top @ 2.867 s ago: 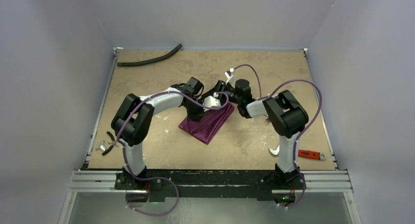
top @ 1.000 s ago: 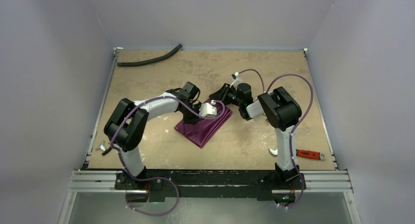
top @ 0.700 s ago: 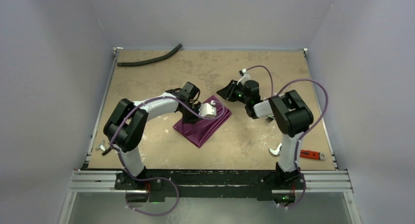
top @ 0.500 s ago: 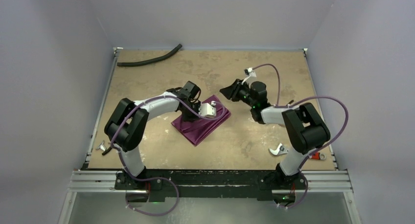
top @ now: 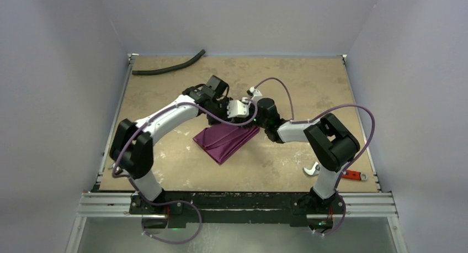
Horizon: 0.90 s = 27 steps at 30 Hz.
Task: Fold the napkin into a case and place the utensils inside
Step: Smooth out the 2/3-rectangle-folded napkin at the center of the board, then rotate the 2/3-rectangle-folded napkin at the center of the board.
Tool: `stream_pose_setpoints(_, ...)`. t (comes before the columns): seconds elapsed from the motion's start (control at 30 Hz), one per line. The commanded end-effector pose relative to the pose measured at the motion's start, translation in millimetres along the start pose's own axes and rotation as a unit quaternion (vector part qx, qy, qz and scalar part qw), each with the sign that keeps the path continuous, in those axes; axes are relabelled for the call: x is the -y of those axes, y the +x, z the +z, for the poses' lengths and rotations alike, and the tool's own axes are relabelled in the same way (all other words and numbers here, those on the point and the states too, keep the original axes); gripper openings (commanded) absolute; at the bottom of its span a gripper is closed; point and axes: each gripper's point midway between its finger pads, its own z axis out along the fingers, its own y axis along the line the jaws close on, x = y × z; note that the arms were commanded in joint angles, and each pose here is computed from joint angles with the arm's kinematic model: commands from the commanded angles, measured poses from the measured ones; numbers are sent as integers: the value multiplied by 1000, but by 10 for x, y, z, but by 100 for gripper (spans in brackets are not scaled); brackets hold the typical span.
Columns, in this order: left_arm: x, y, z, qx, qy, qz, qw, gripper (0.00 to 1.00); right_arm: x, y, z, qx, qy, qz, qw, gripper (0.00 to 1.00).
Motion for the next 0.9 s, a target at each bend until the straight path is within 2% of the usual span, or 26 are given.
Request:
stream_pose_setpoints(0.0, -189, -290, -794, 61, -90, -77, 991, 47, -159, -198, 6, 21, 0, -30, 999, 21)
stream_pose_setpoints(0.1, -197, -251, -1065, 85, -145, -138, 976, 53, -234, -122, -36, 18, 8, -50, 999, 18)
stream_pose_setpoints(0.13, -222, -234, -1177, 96, -167, -156, 969, 59, -254, -97, -51, 18, 13, -58, 998, 17)
stream_pose_setpoints(0.17, -258, -237, -1293, 116, -184, -170, 961, 77, -266, -69, -68, 18, 18, -64, 998, 17)
stream_pose_setpoints(0.2, -289, -223, -1403, 138, -196, -190, 952, 83, -274, -29, -85, 17, 21, -68, 997, 15)
stream_pose_setpoints(0.3, -415, -43, -1587, 168, -268, -285, 905, 98, -253, 33, -135, 18, 29, -75, 997, 13)
stream_pose_setpoints(0.33, -336, -1, -1516, 164, -257, -291, 907, 99, -253, 43, -144, 19, 29, -78, 996, 12)
stream_pose_setpoints(0.47, 1, 269, -990, 94, -183, -324, 923, 98, -348, 114, -168, 16, 16, -91, 996, 6)
stream_pose_setpoints(0.53, 88, 396, -779, 70, -170, -344, 921, 95, -413, 213, -179, 10, 7, -94, 995, 3)
stream_pose_setpoints(0.63, 164, 496, -567, 62, -163, -365, 914, 83, -467, 447, -164, -10, -1, -99, 995, 0)
stream_pose_setpoints(0.77, 229, 564, -361, 43, -147, -399, 904, 58, -465, 705, -130, -32, -7, -92, 995, 0)
stream_pose_setpoints(0.87, 269, 585, -280, 36, -136, -411, 901, 52, -469, 816, -115, -40, -9, -91, 995, 0)
